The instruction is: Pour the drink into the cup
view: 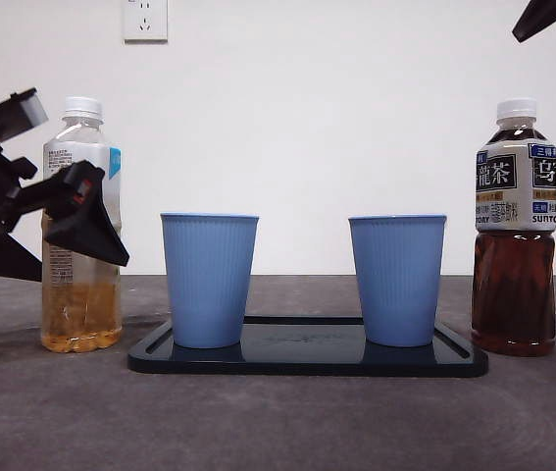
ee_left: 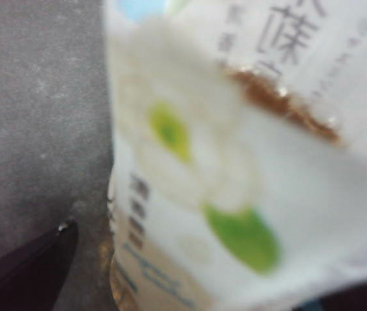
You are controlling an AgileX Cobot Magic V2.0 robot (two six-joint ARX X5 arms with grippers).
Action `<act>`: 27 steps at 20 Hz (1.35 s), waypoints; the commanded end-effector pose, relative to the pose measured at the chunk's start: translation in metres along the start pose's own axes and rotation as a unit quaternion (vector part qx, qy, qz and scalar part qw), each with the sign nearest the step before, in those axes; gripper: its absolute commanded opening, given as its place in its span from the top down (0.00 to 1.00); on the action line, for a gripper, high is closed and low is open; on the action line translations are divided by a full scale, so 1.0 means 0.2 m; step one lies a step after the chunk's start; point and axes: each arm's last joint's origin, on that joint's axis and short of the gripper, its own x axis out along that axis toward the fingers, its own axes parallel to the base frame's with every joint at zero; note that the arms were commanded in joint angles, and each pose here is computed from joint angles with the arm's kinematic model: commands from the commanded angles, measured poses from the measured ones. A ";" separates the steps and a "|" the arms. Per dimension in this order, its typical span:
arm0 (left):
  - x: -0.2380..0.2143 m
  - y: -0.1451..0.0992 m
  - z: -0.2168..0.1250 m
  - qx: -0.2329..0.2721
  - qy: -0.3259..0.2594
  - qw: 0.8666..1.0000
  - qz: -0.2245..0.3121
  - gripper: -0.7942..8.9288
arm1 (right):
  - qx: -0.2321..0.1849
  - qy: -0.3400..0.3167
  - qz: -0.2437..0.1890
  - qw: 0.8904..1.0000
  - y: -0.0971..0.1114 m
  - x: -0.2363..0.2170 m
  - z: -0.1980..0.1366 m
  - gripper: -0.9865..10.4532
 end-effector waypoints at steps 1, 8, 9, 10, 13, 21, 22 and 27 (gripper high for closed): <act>0.04 0.01 -0.01 -0.009 -0.003 1.000 -0.001 0.25 | -0.008 -0.008 0.007 1.000 0.02 -0.01 0.02 0.49; 0.05 0.01 -0.01 -0.018 -0.013 1.000 -0.001 0.63 | -0.017 -0.008 0.006 1.000 0.02 -0.01 0.02 0.49; 0.05 0.01 -0.01 -0.018 -0.013 1.000 -0.001 0.64 | -0.018 -0.009 0.006 1.000 0.02 -0.01 0.02 0.49; 0.05 0.01 -0.01 -0.018 -0.013 1.000 -0.001 0.64 | -0.023 -0.008 0.006 1.000 0.01 -0.01 0.02 0.49; 0.03 0.00 0.00 -0.016 -0.018 1.000 -0.001 0.69 | -0.026 -0.009 0.006 1.000 0.02 -0.01 0.02 0.49; -0.08 -0.02 0.08 0.041 0.000 0.999 0.012 0.70 | -0.039 -0.008 0.006 0.999 0.01 -0.01 0.02 0.49; -0.11 -0.03 0.10 0.059 0.017 0.998 0.027 0.70 | -0.040 -0.008 0.006 0.999 0.01 -0.01 0.02 0.49; -0.21 -0.05 0.25 0.145 0.097 0.980 0.096 0.71 | -0.057 -0.008 0.008 0.998 0.02 -0.01 0.02 0.49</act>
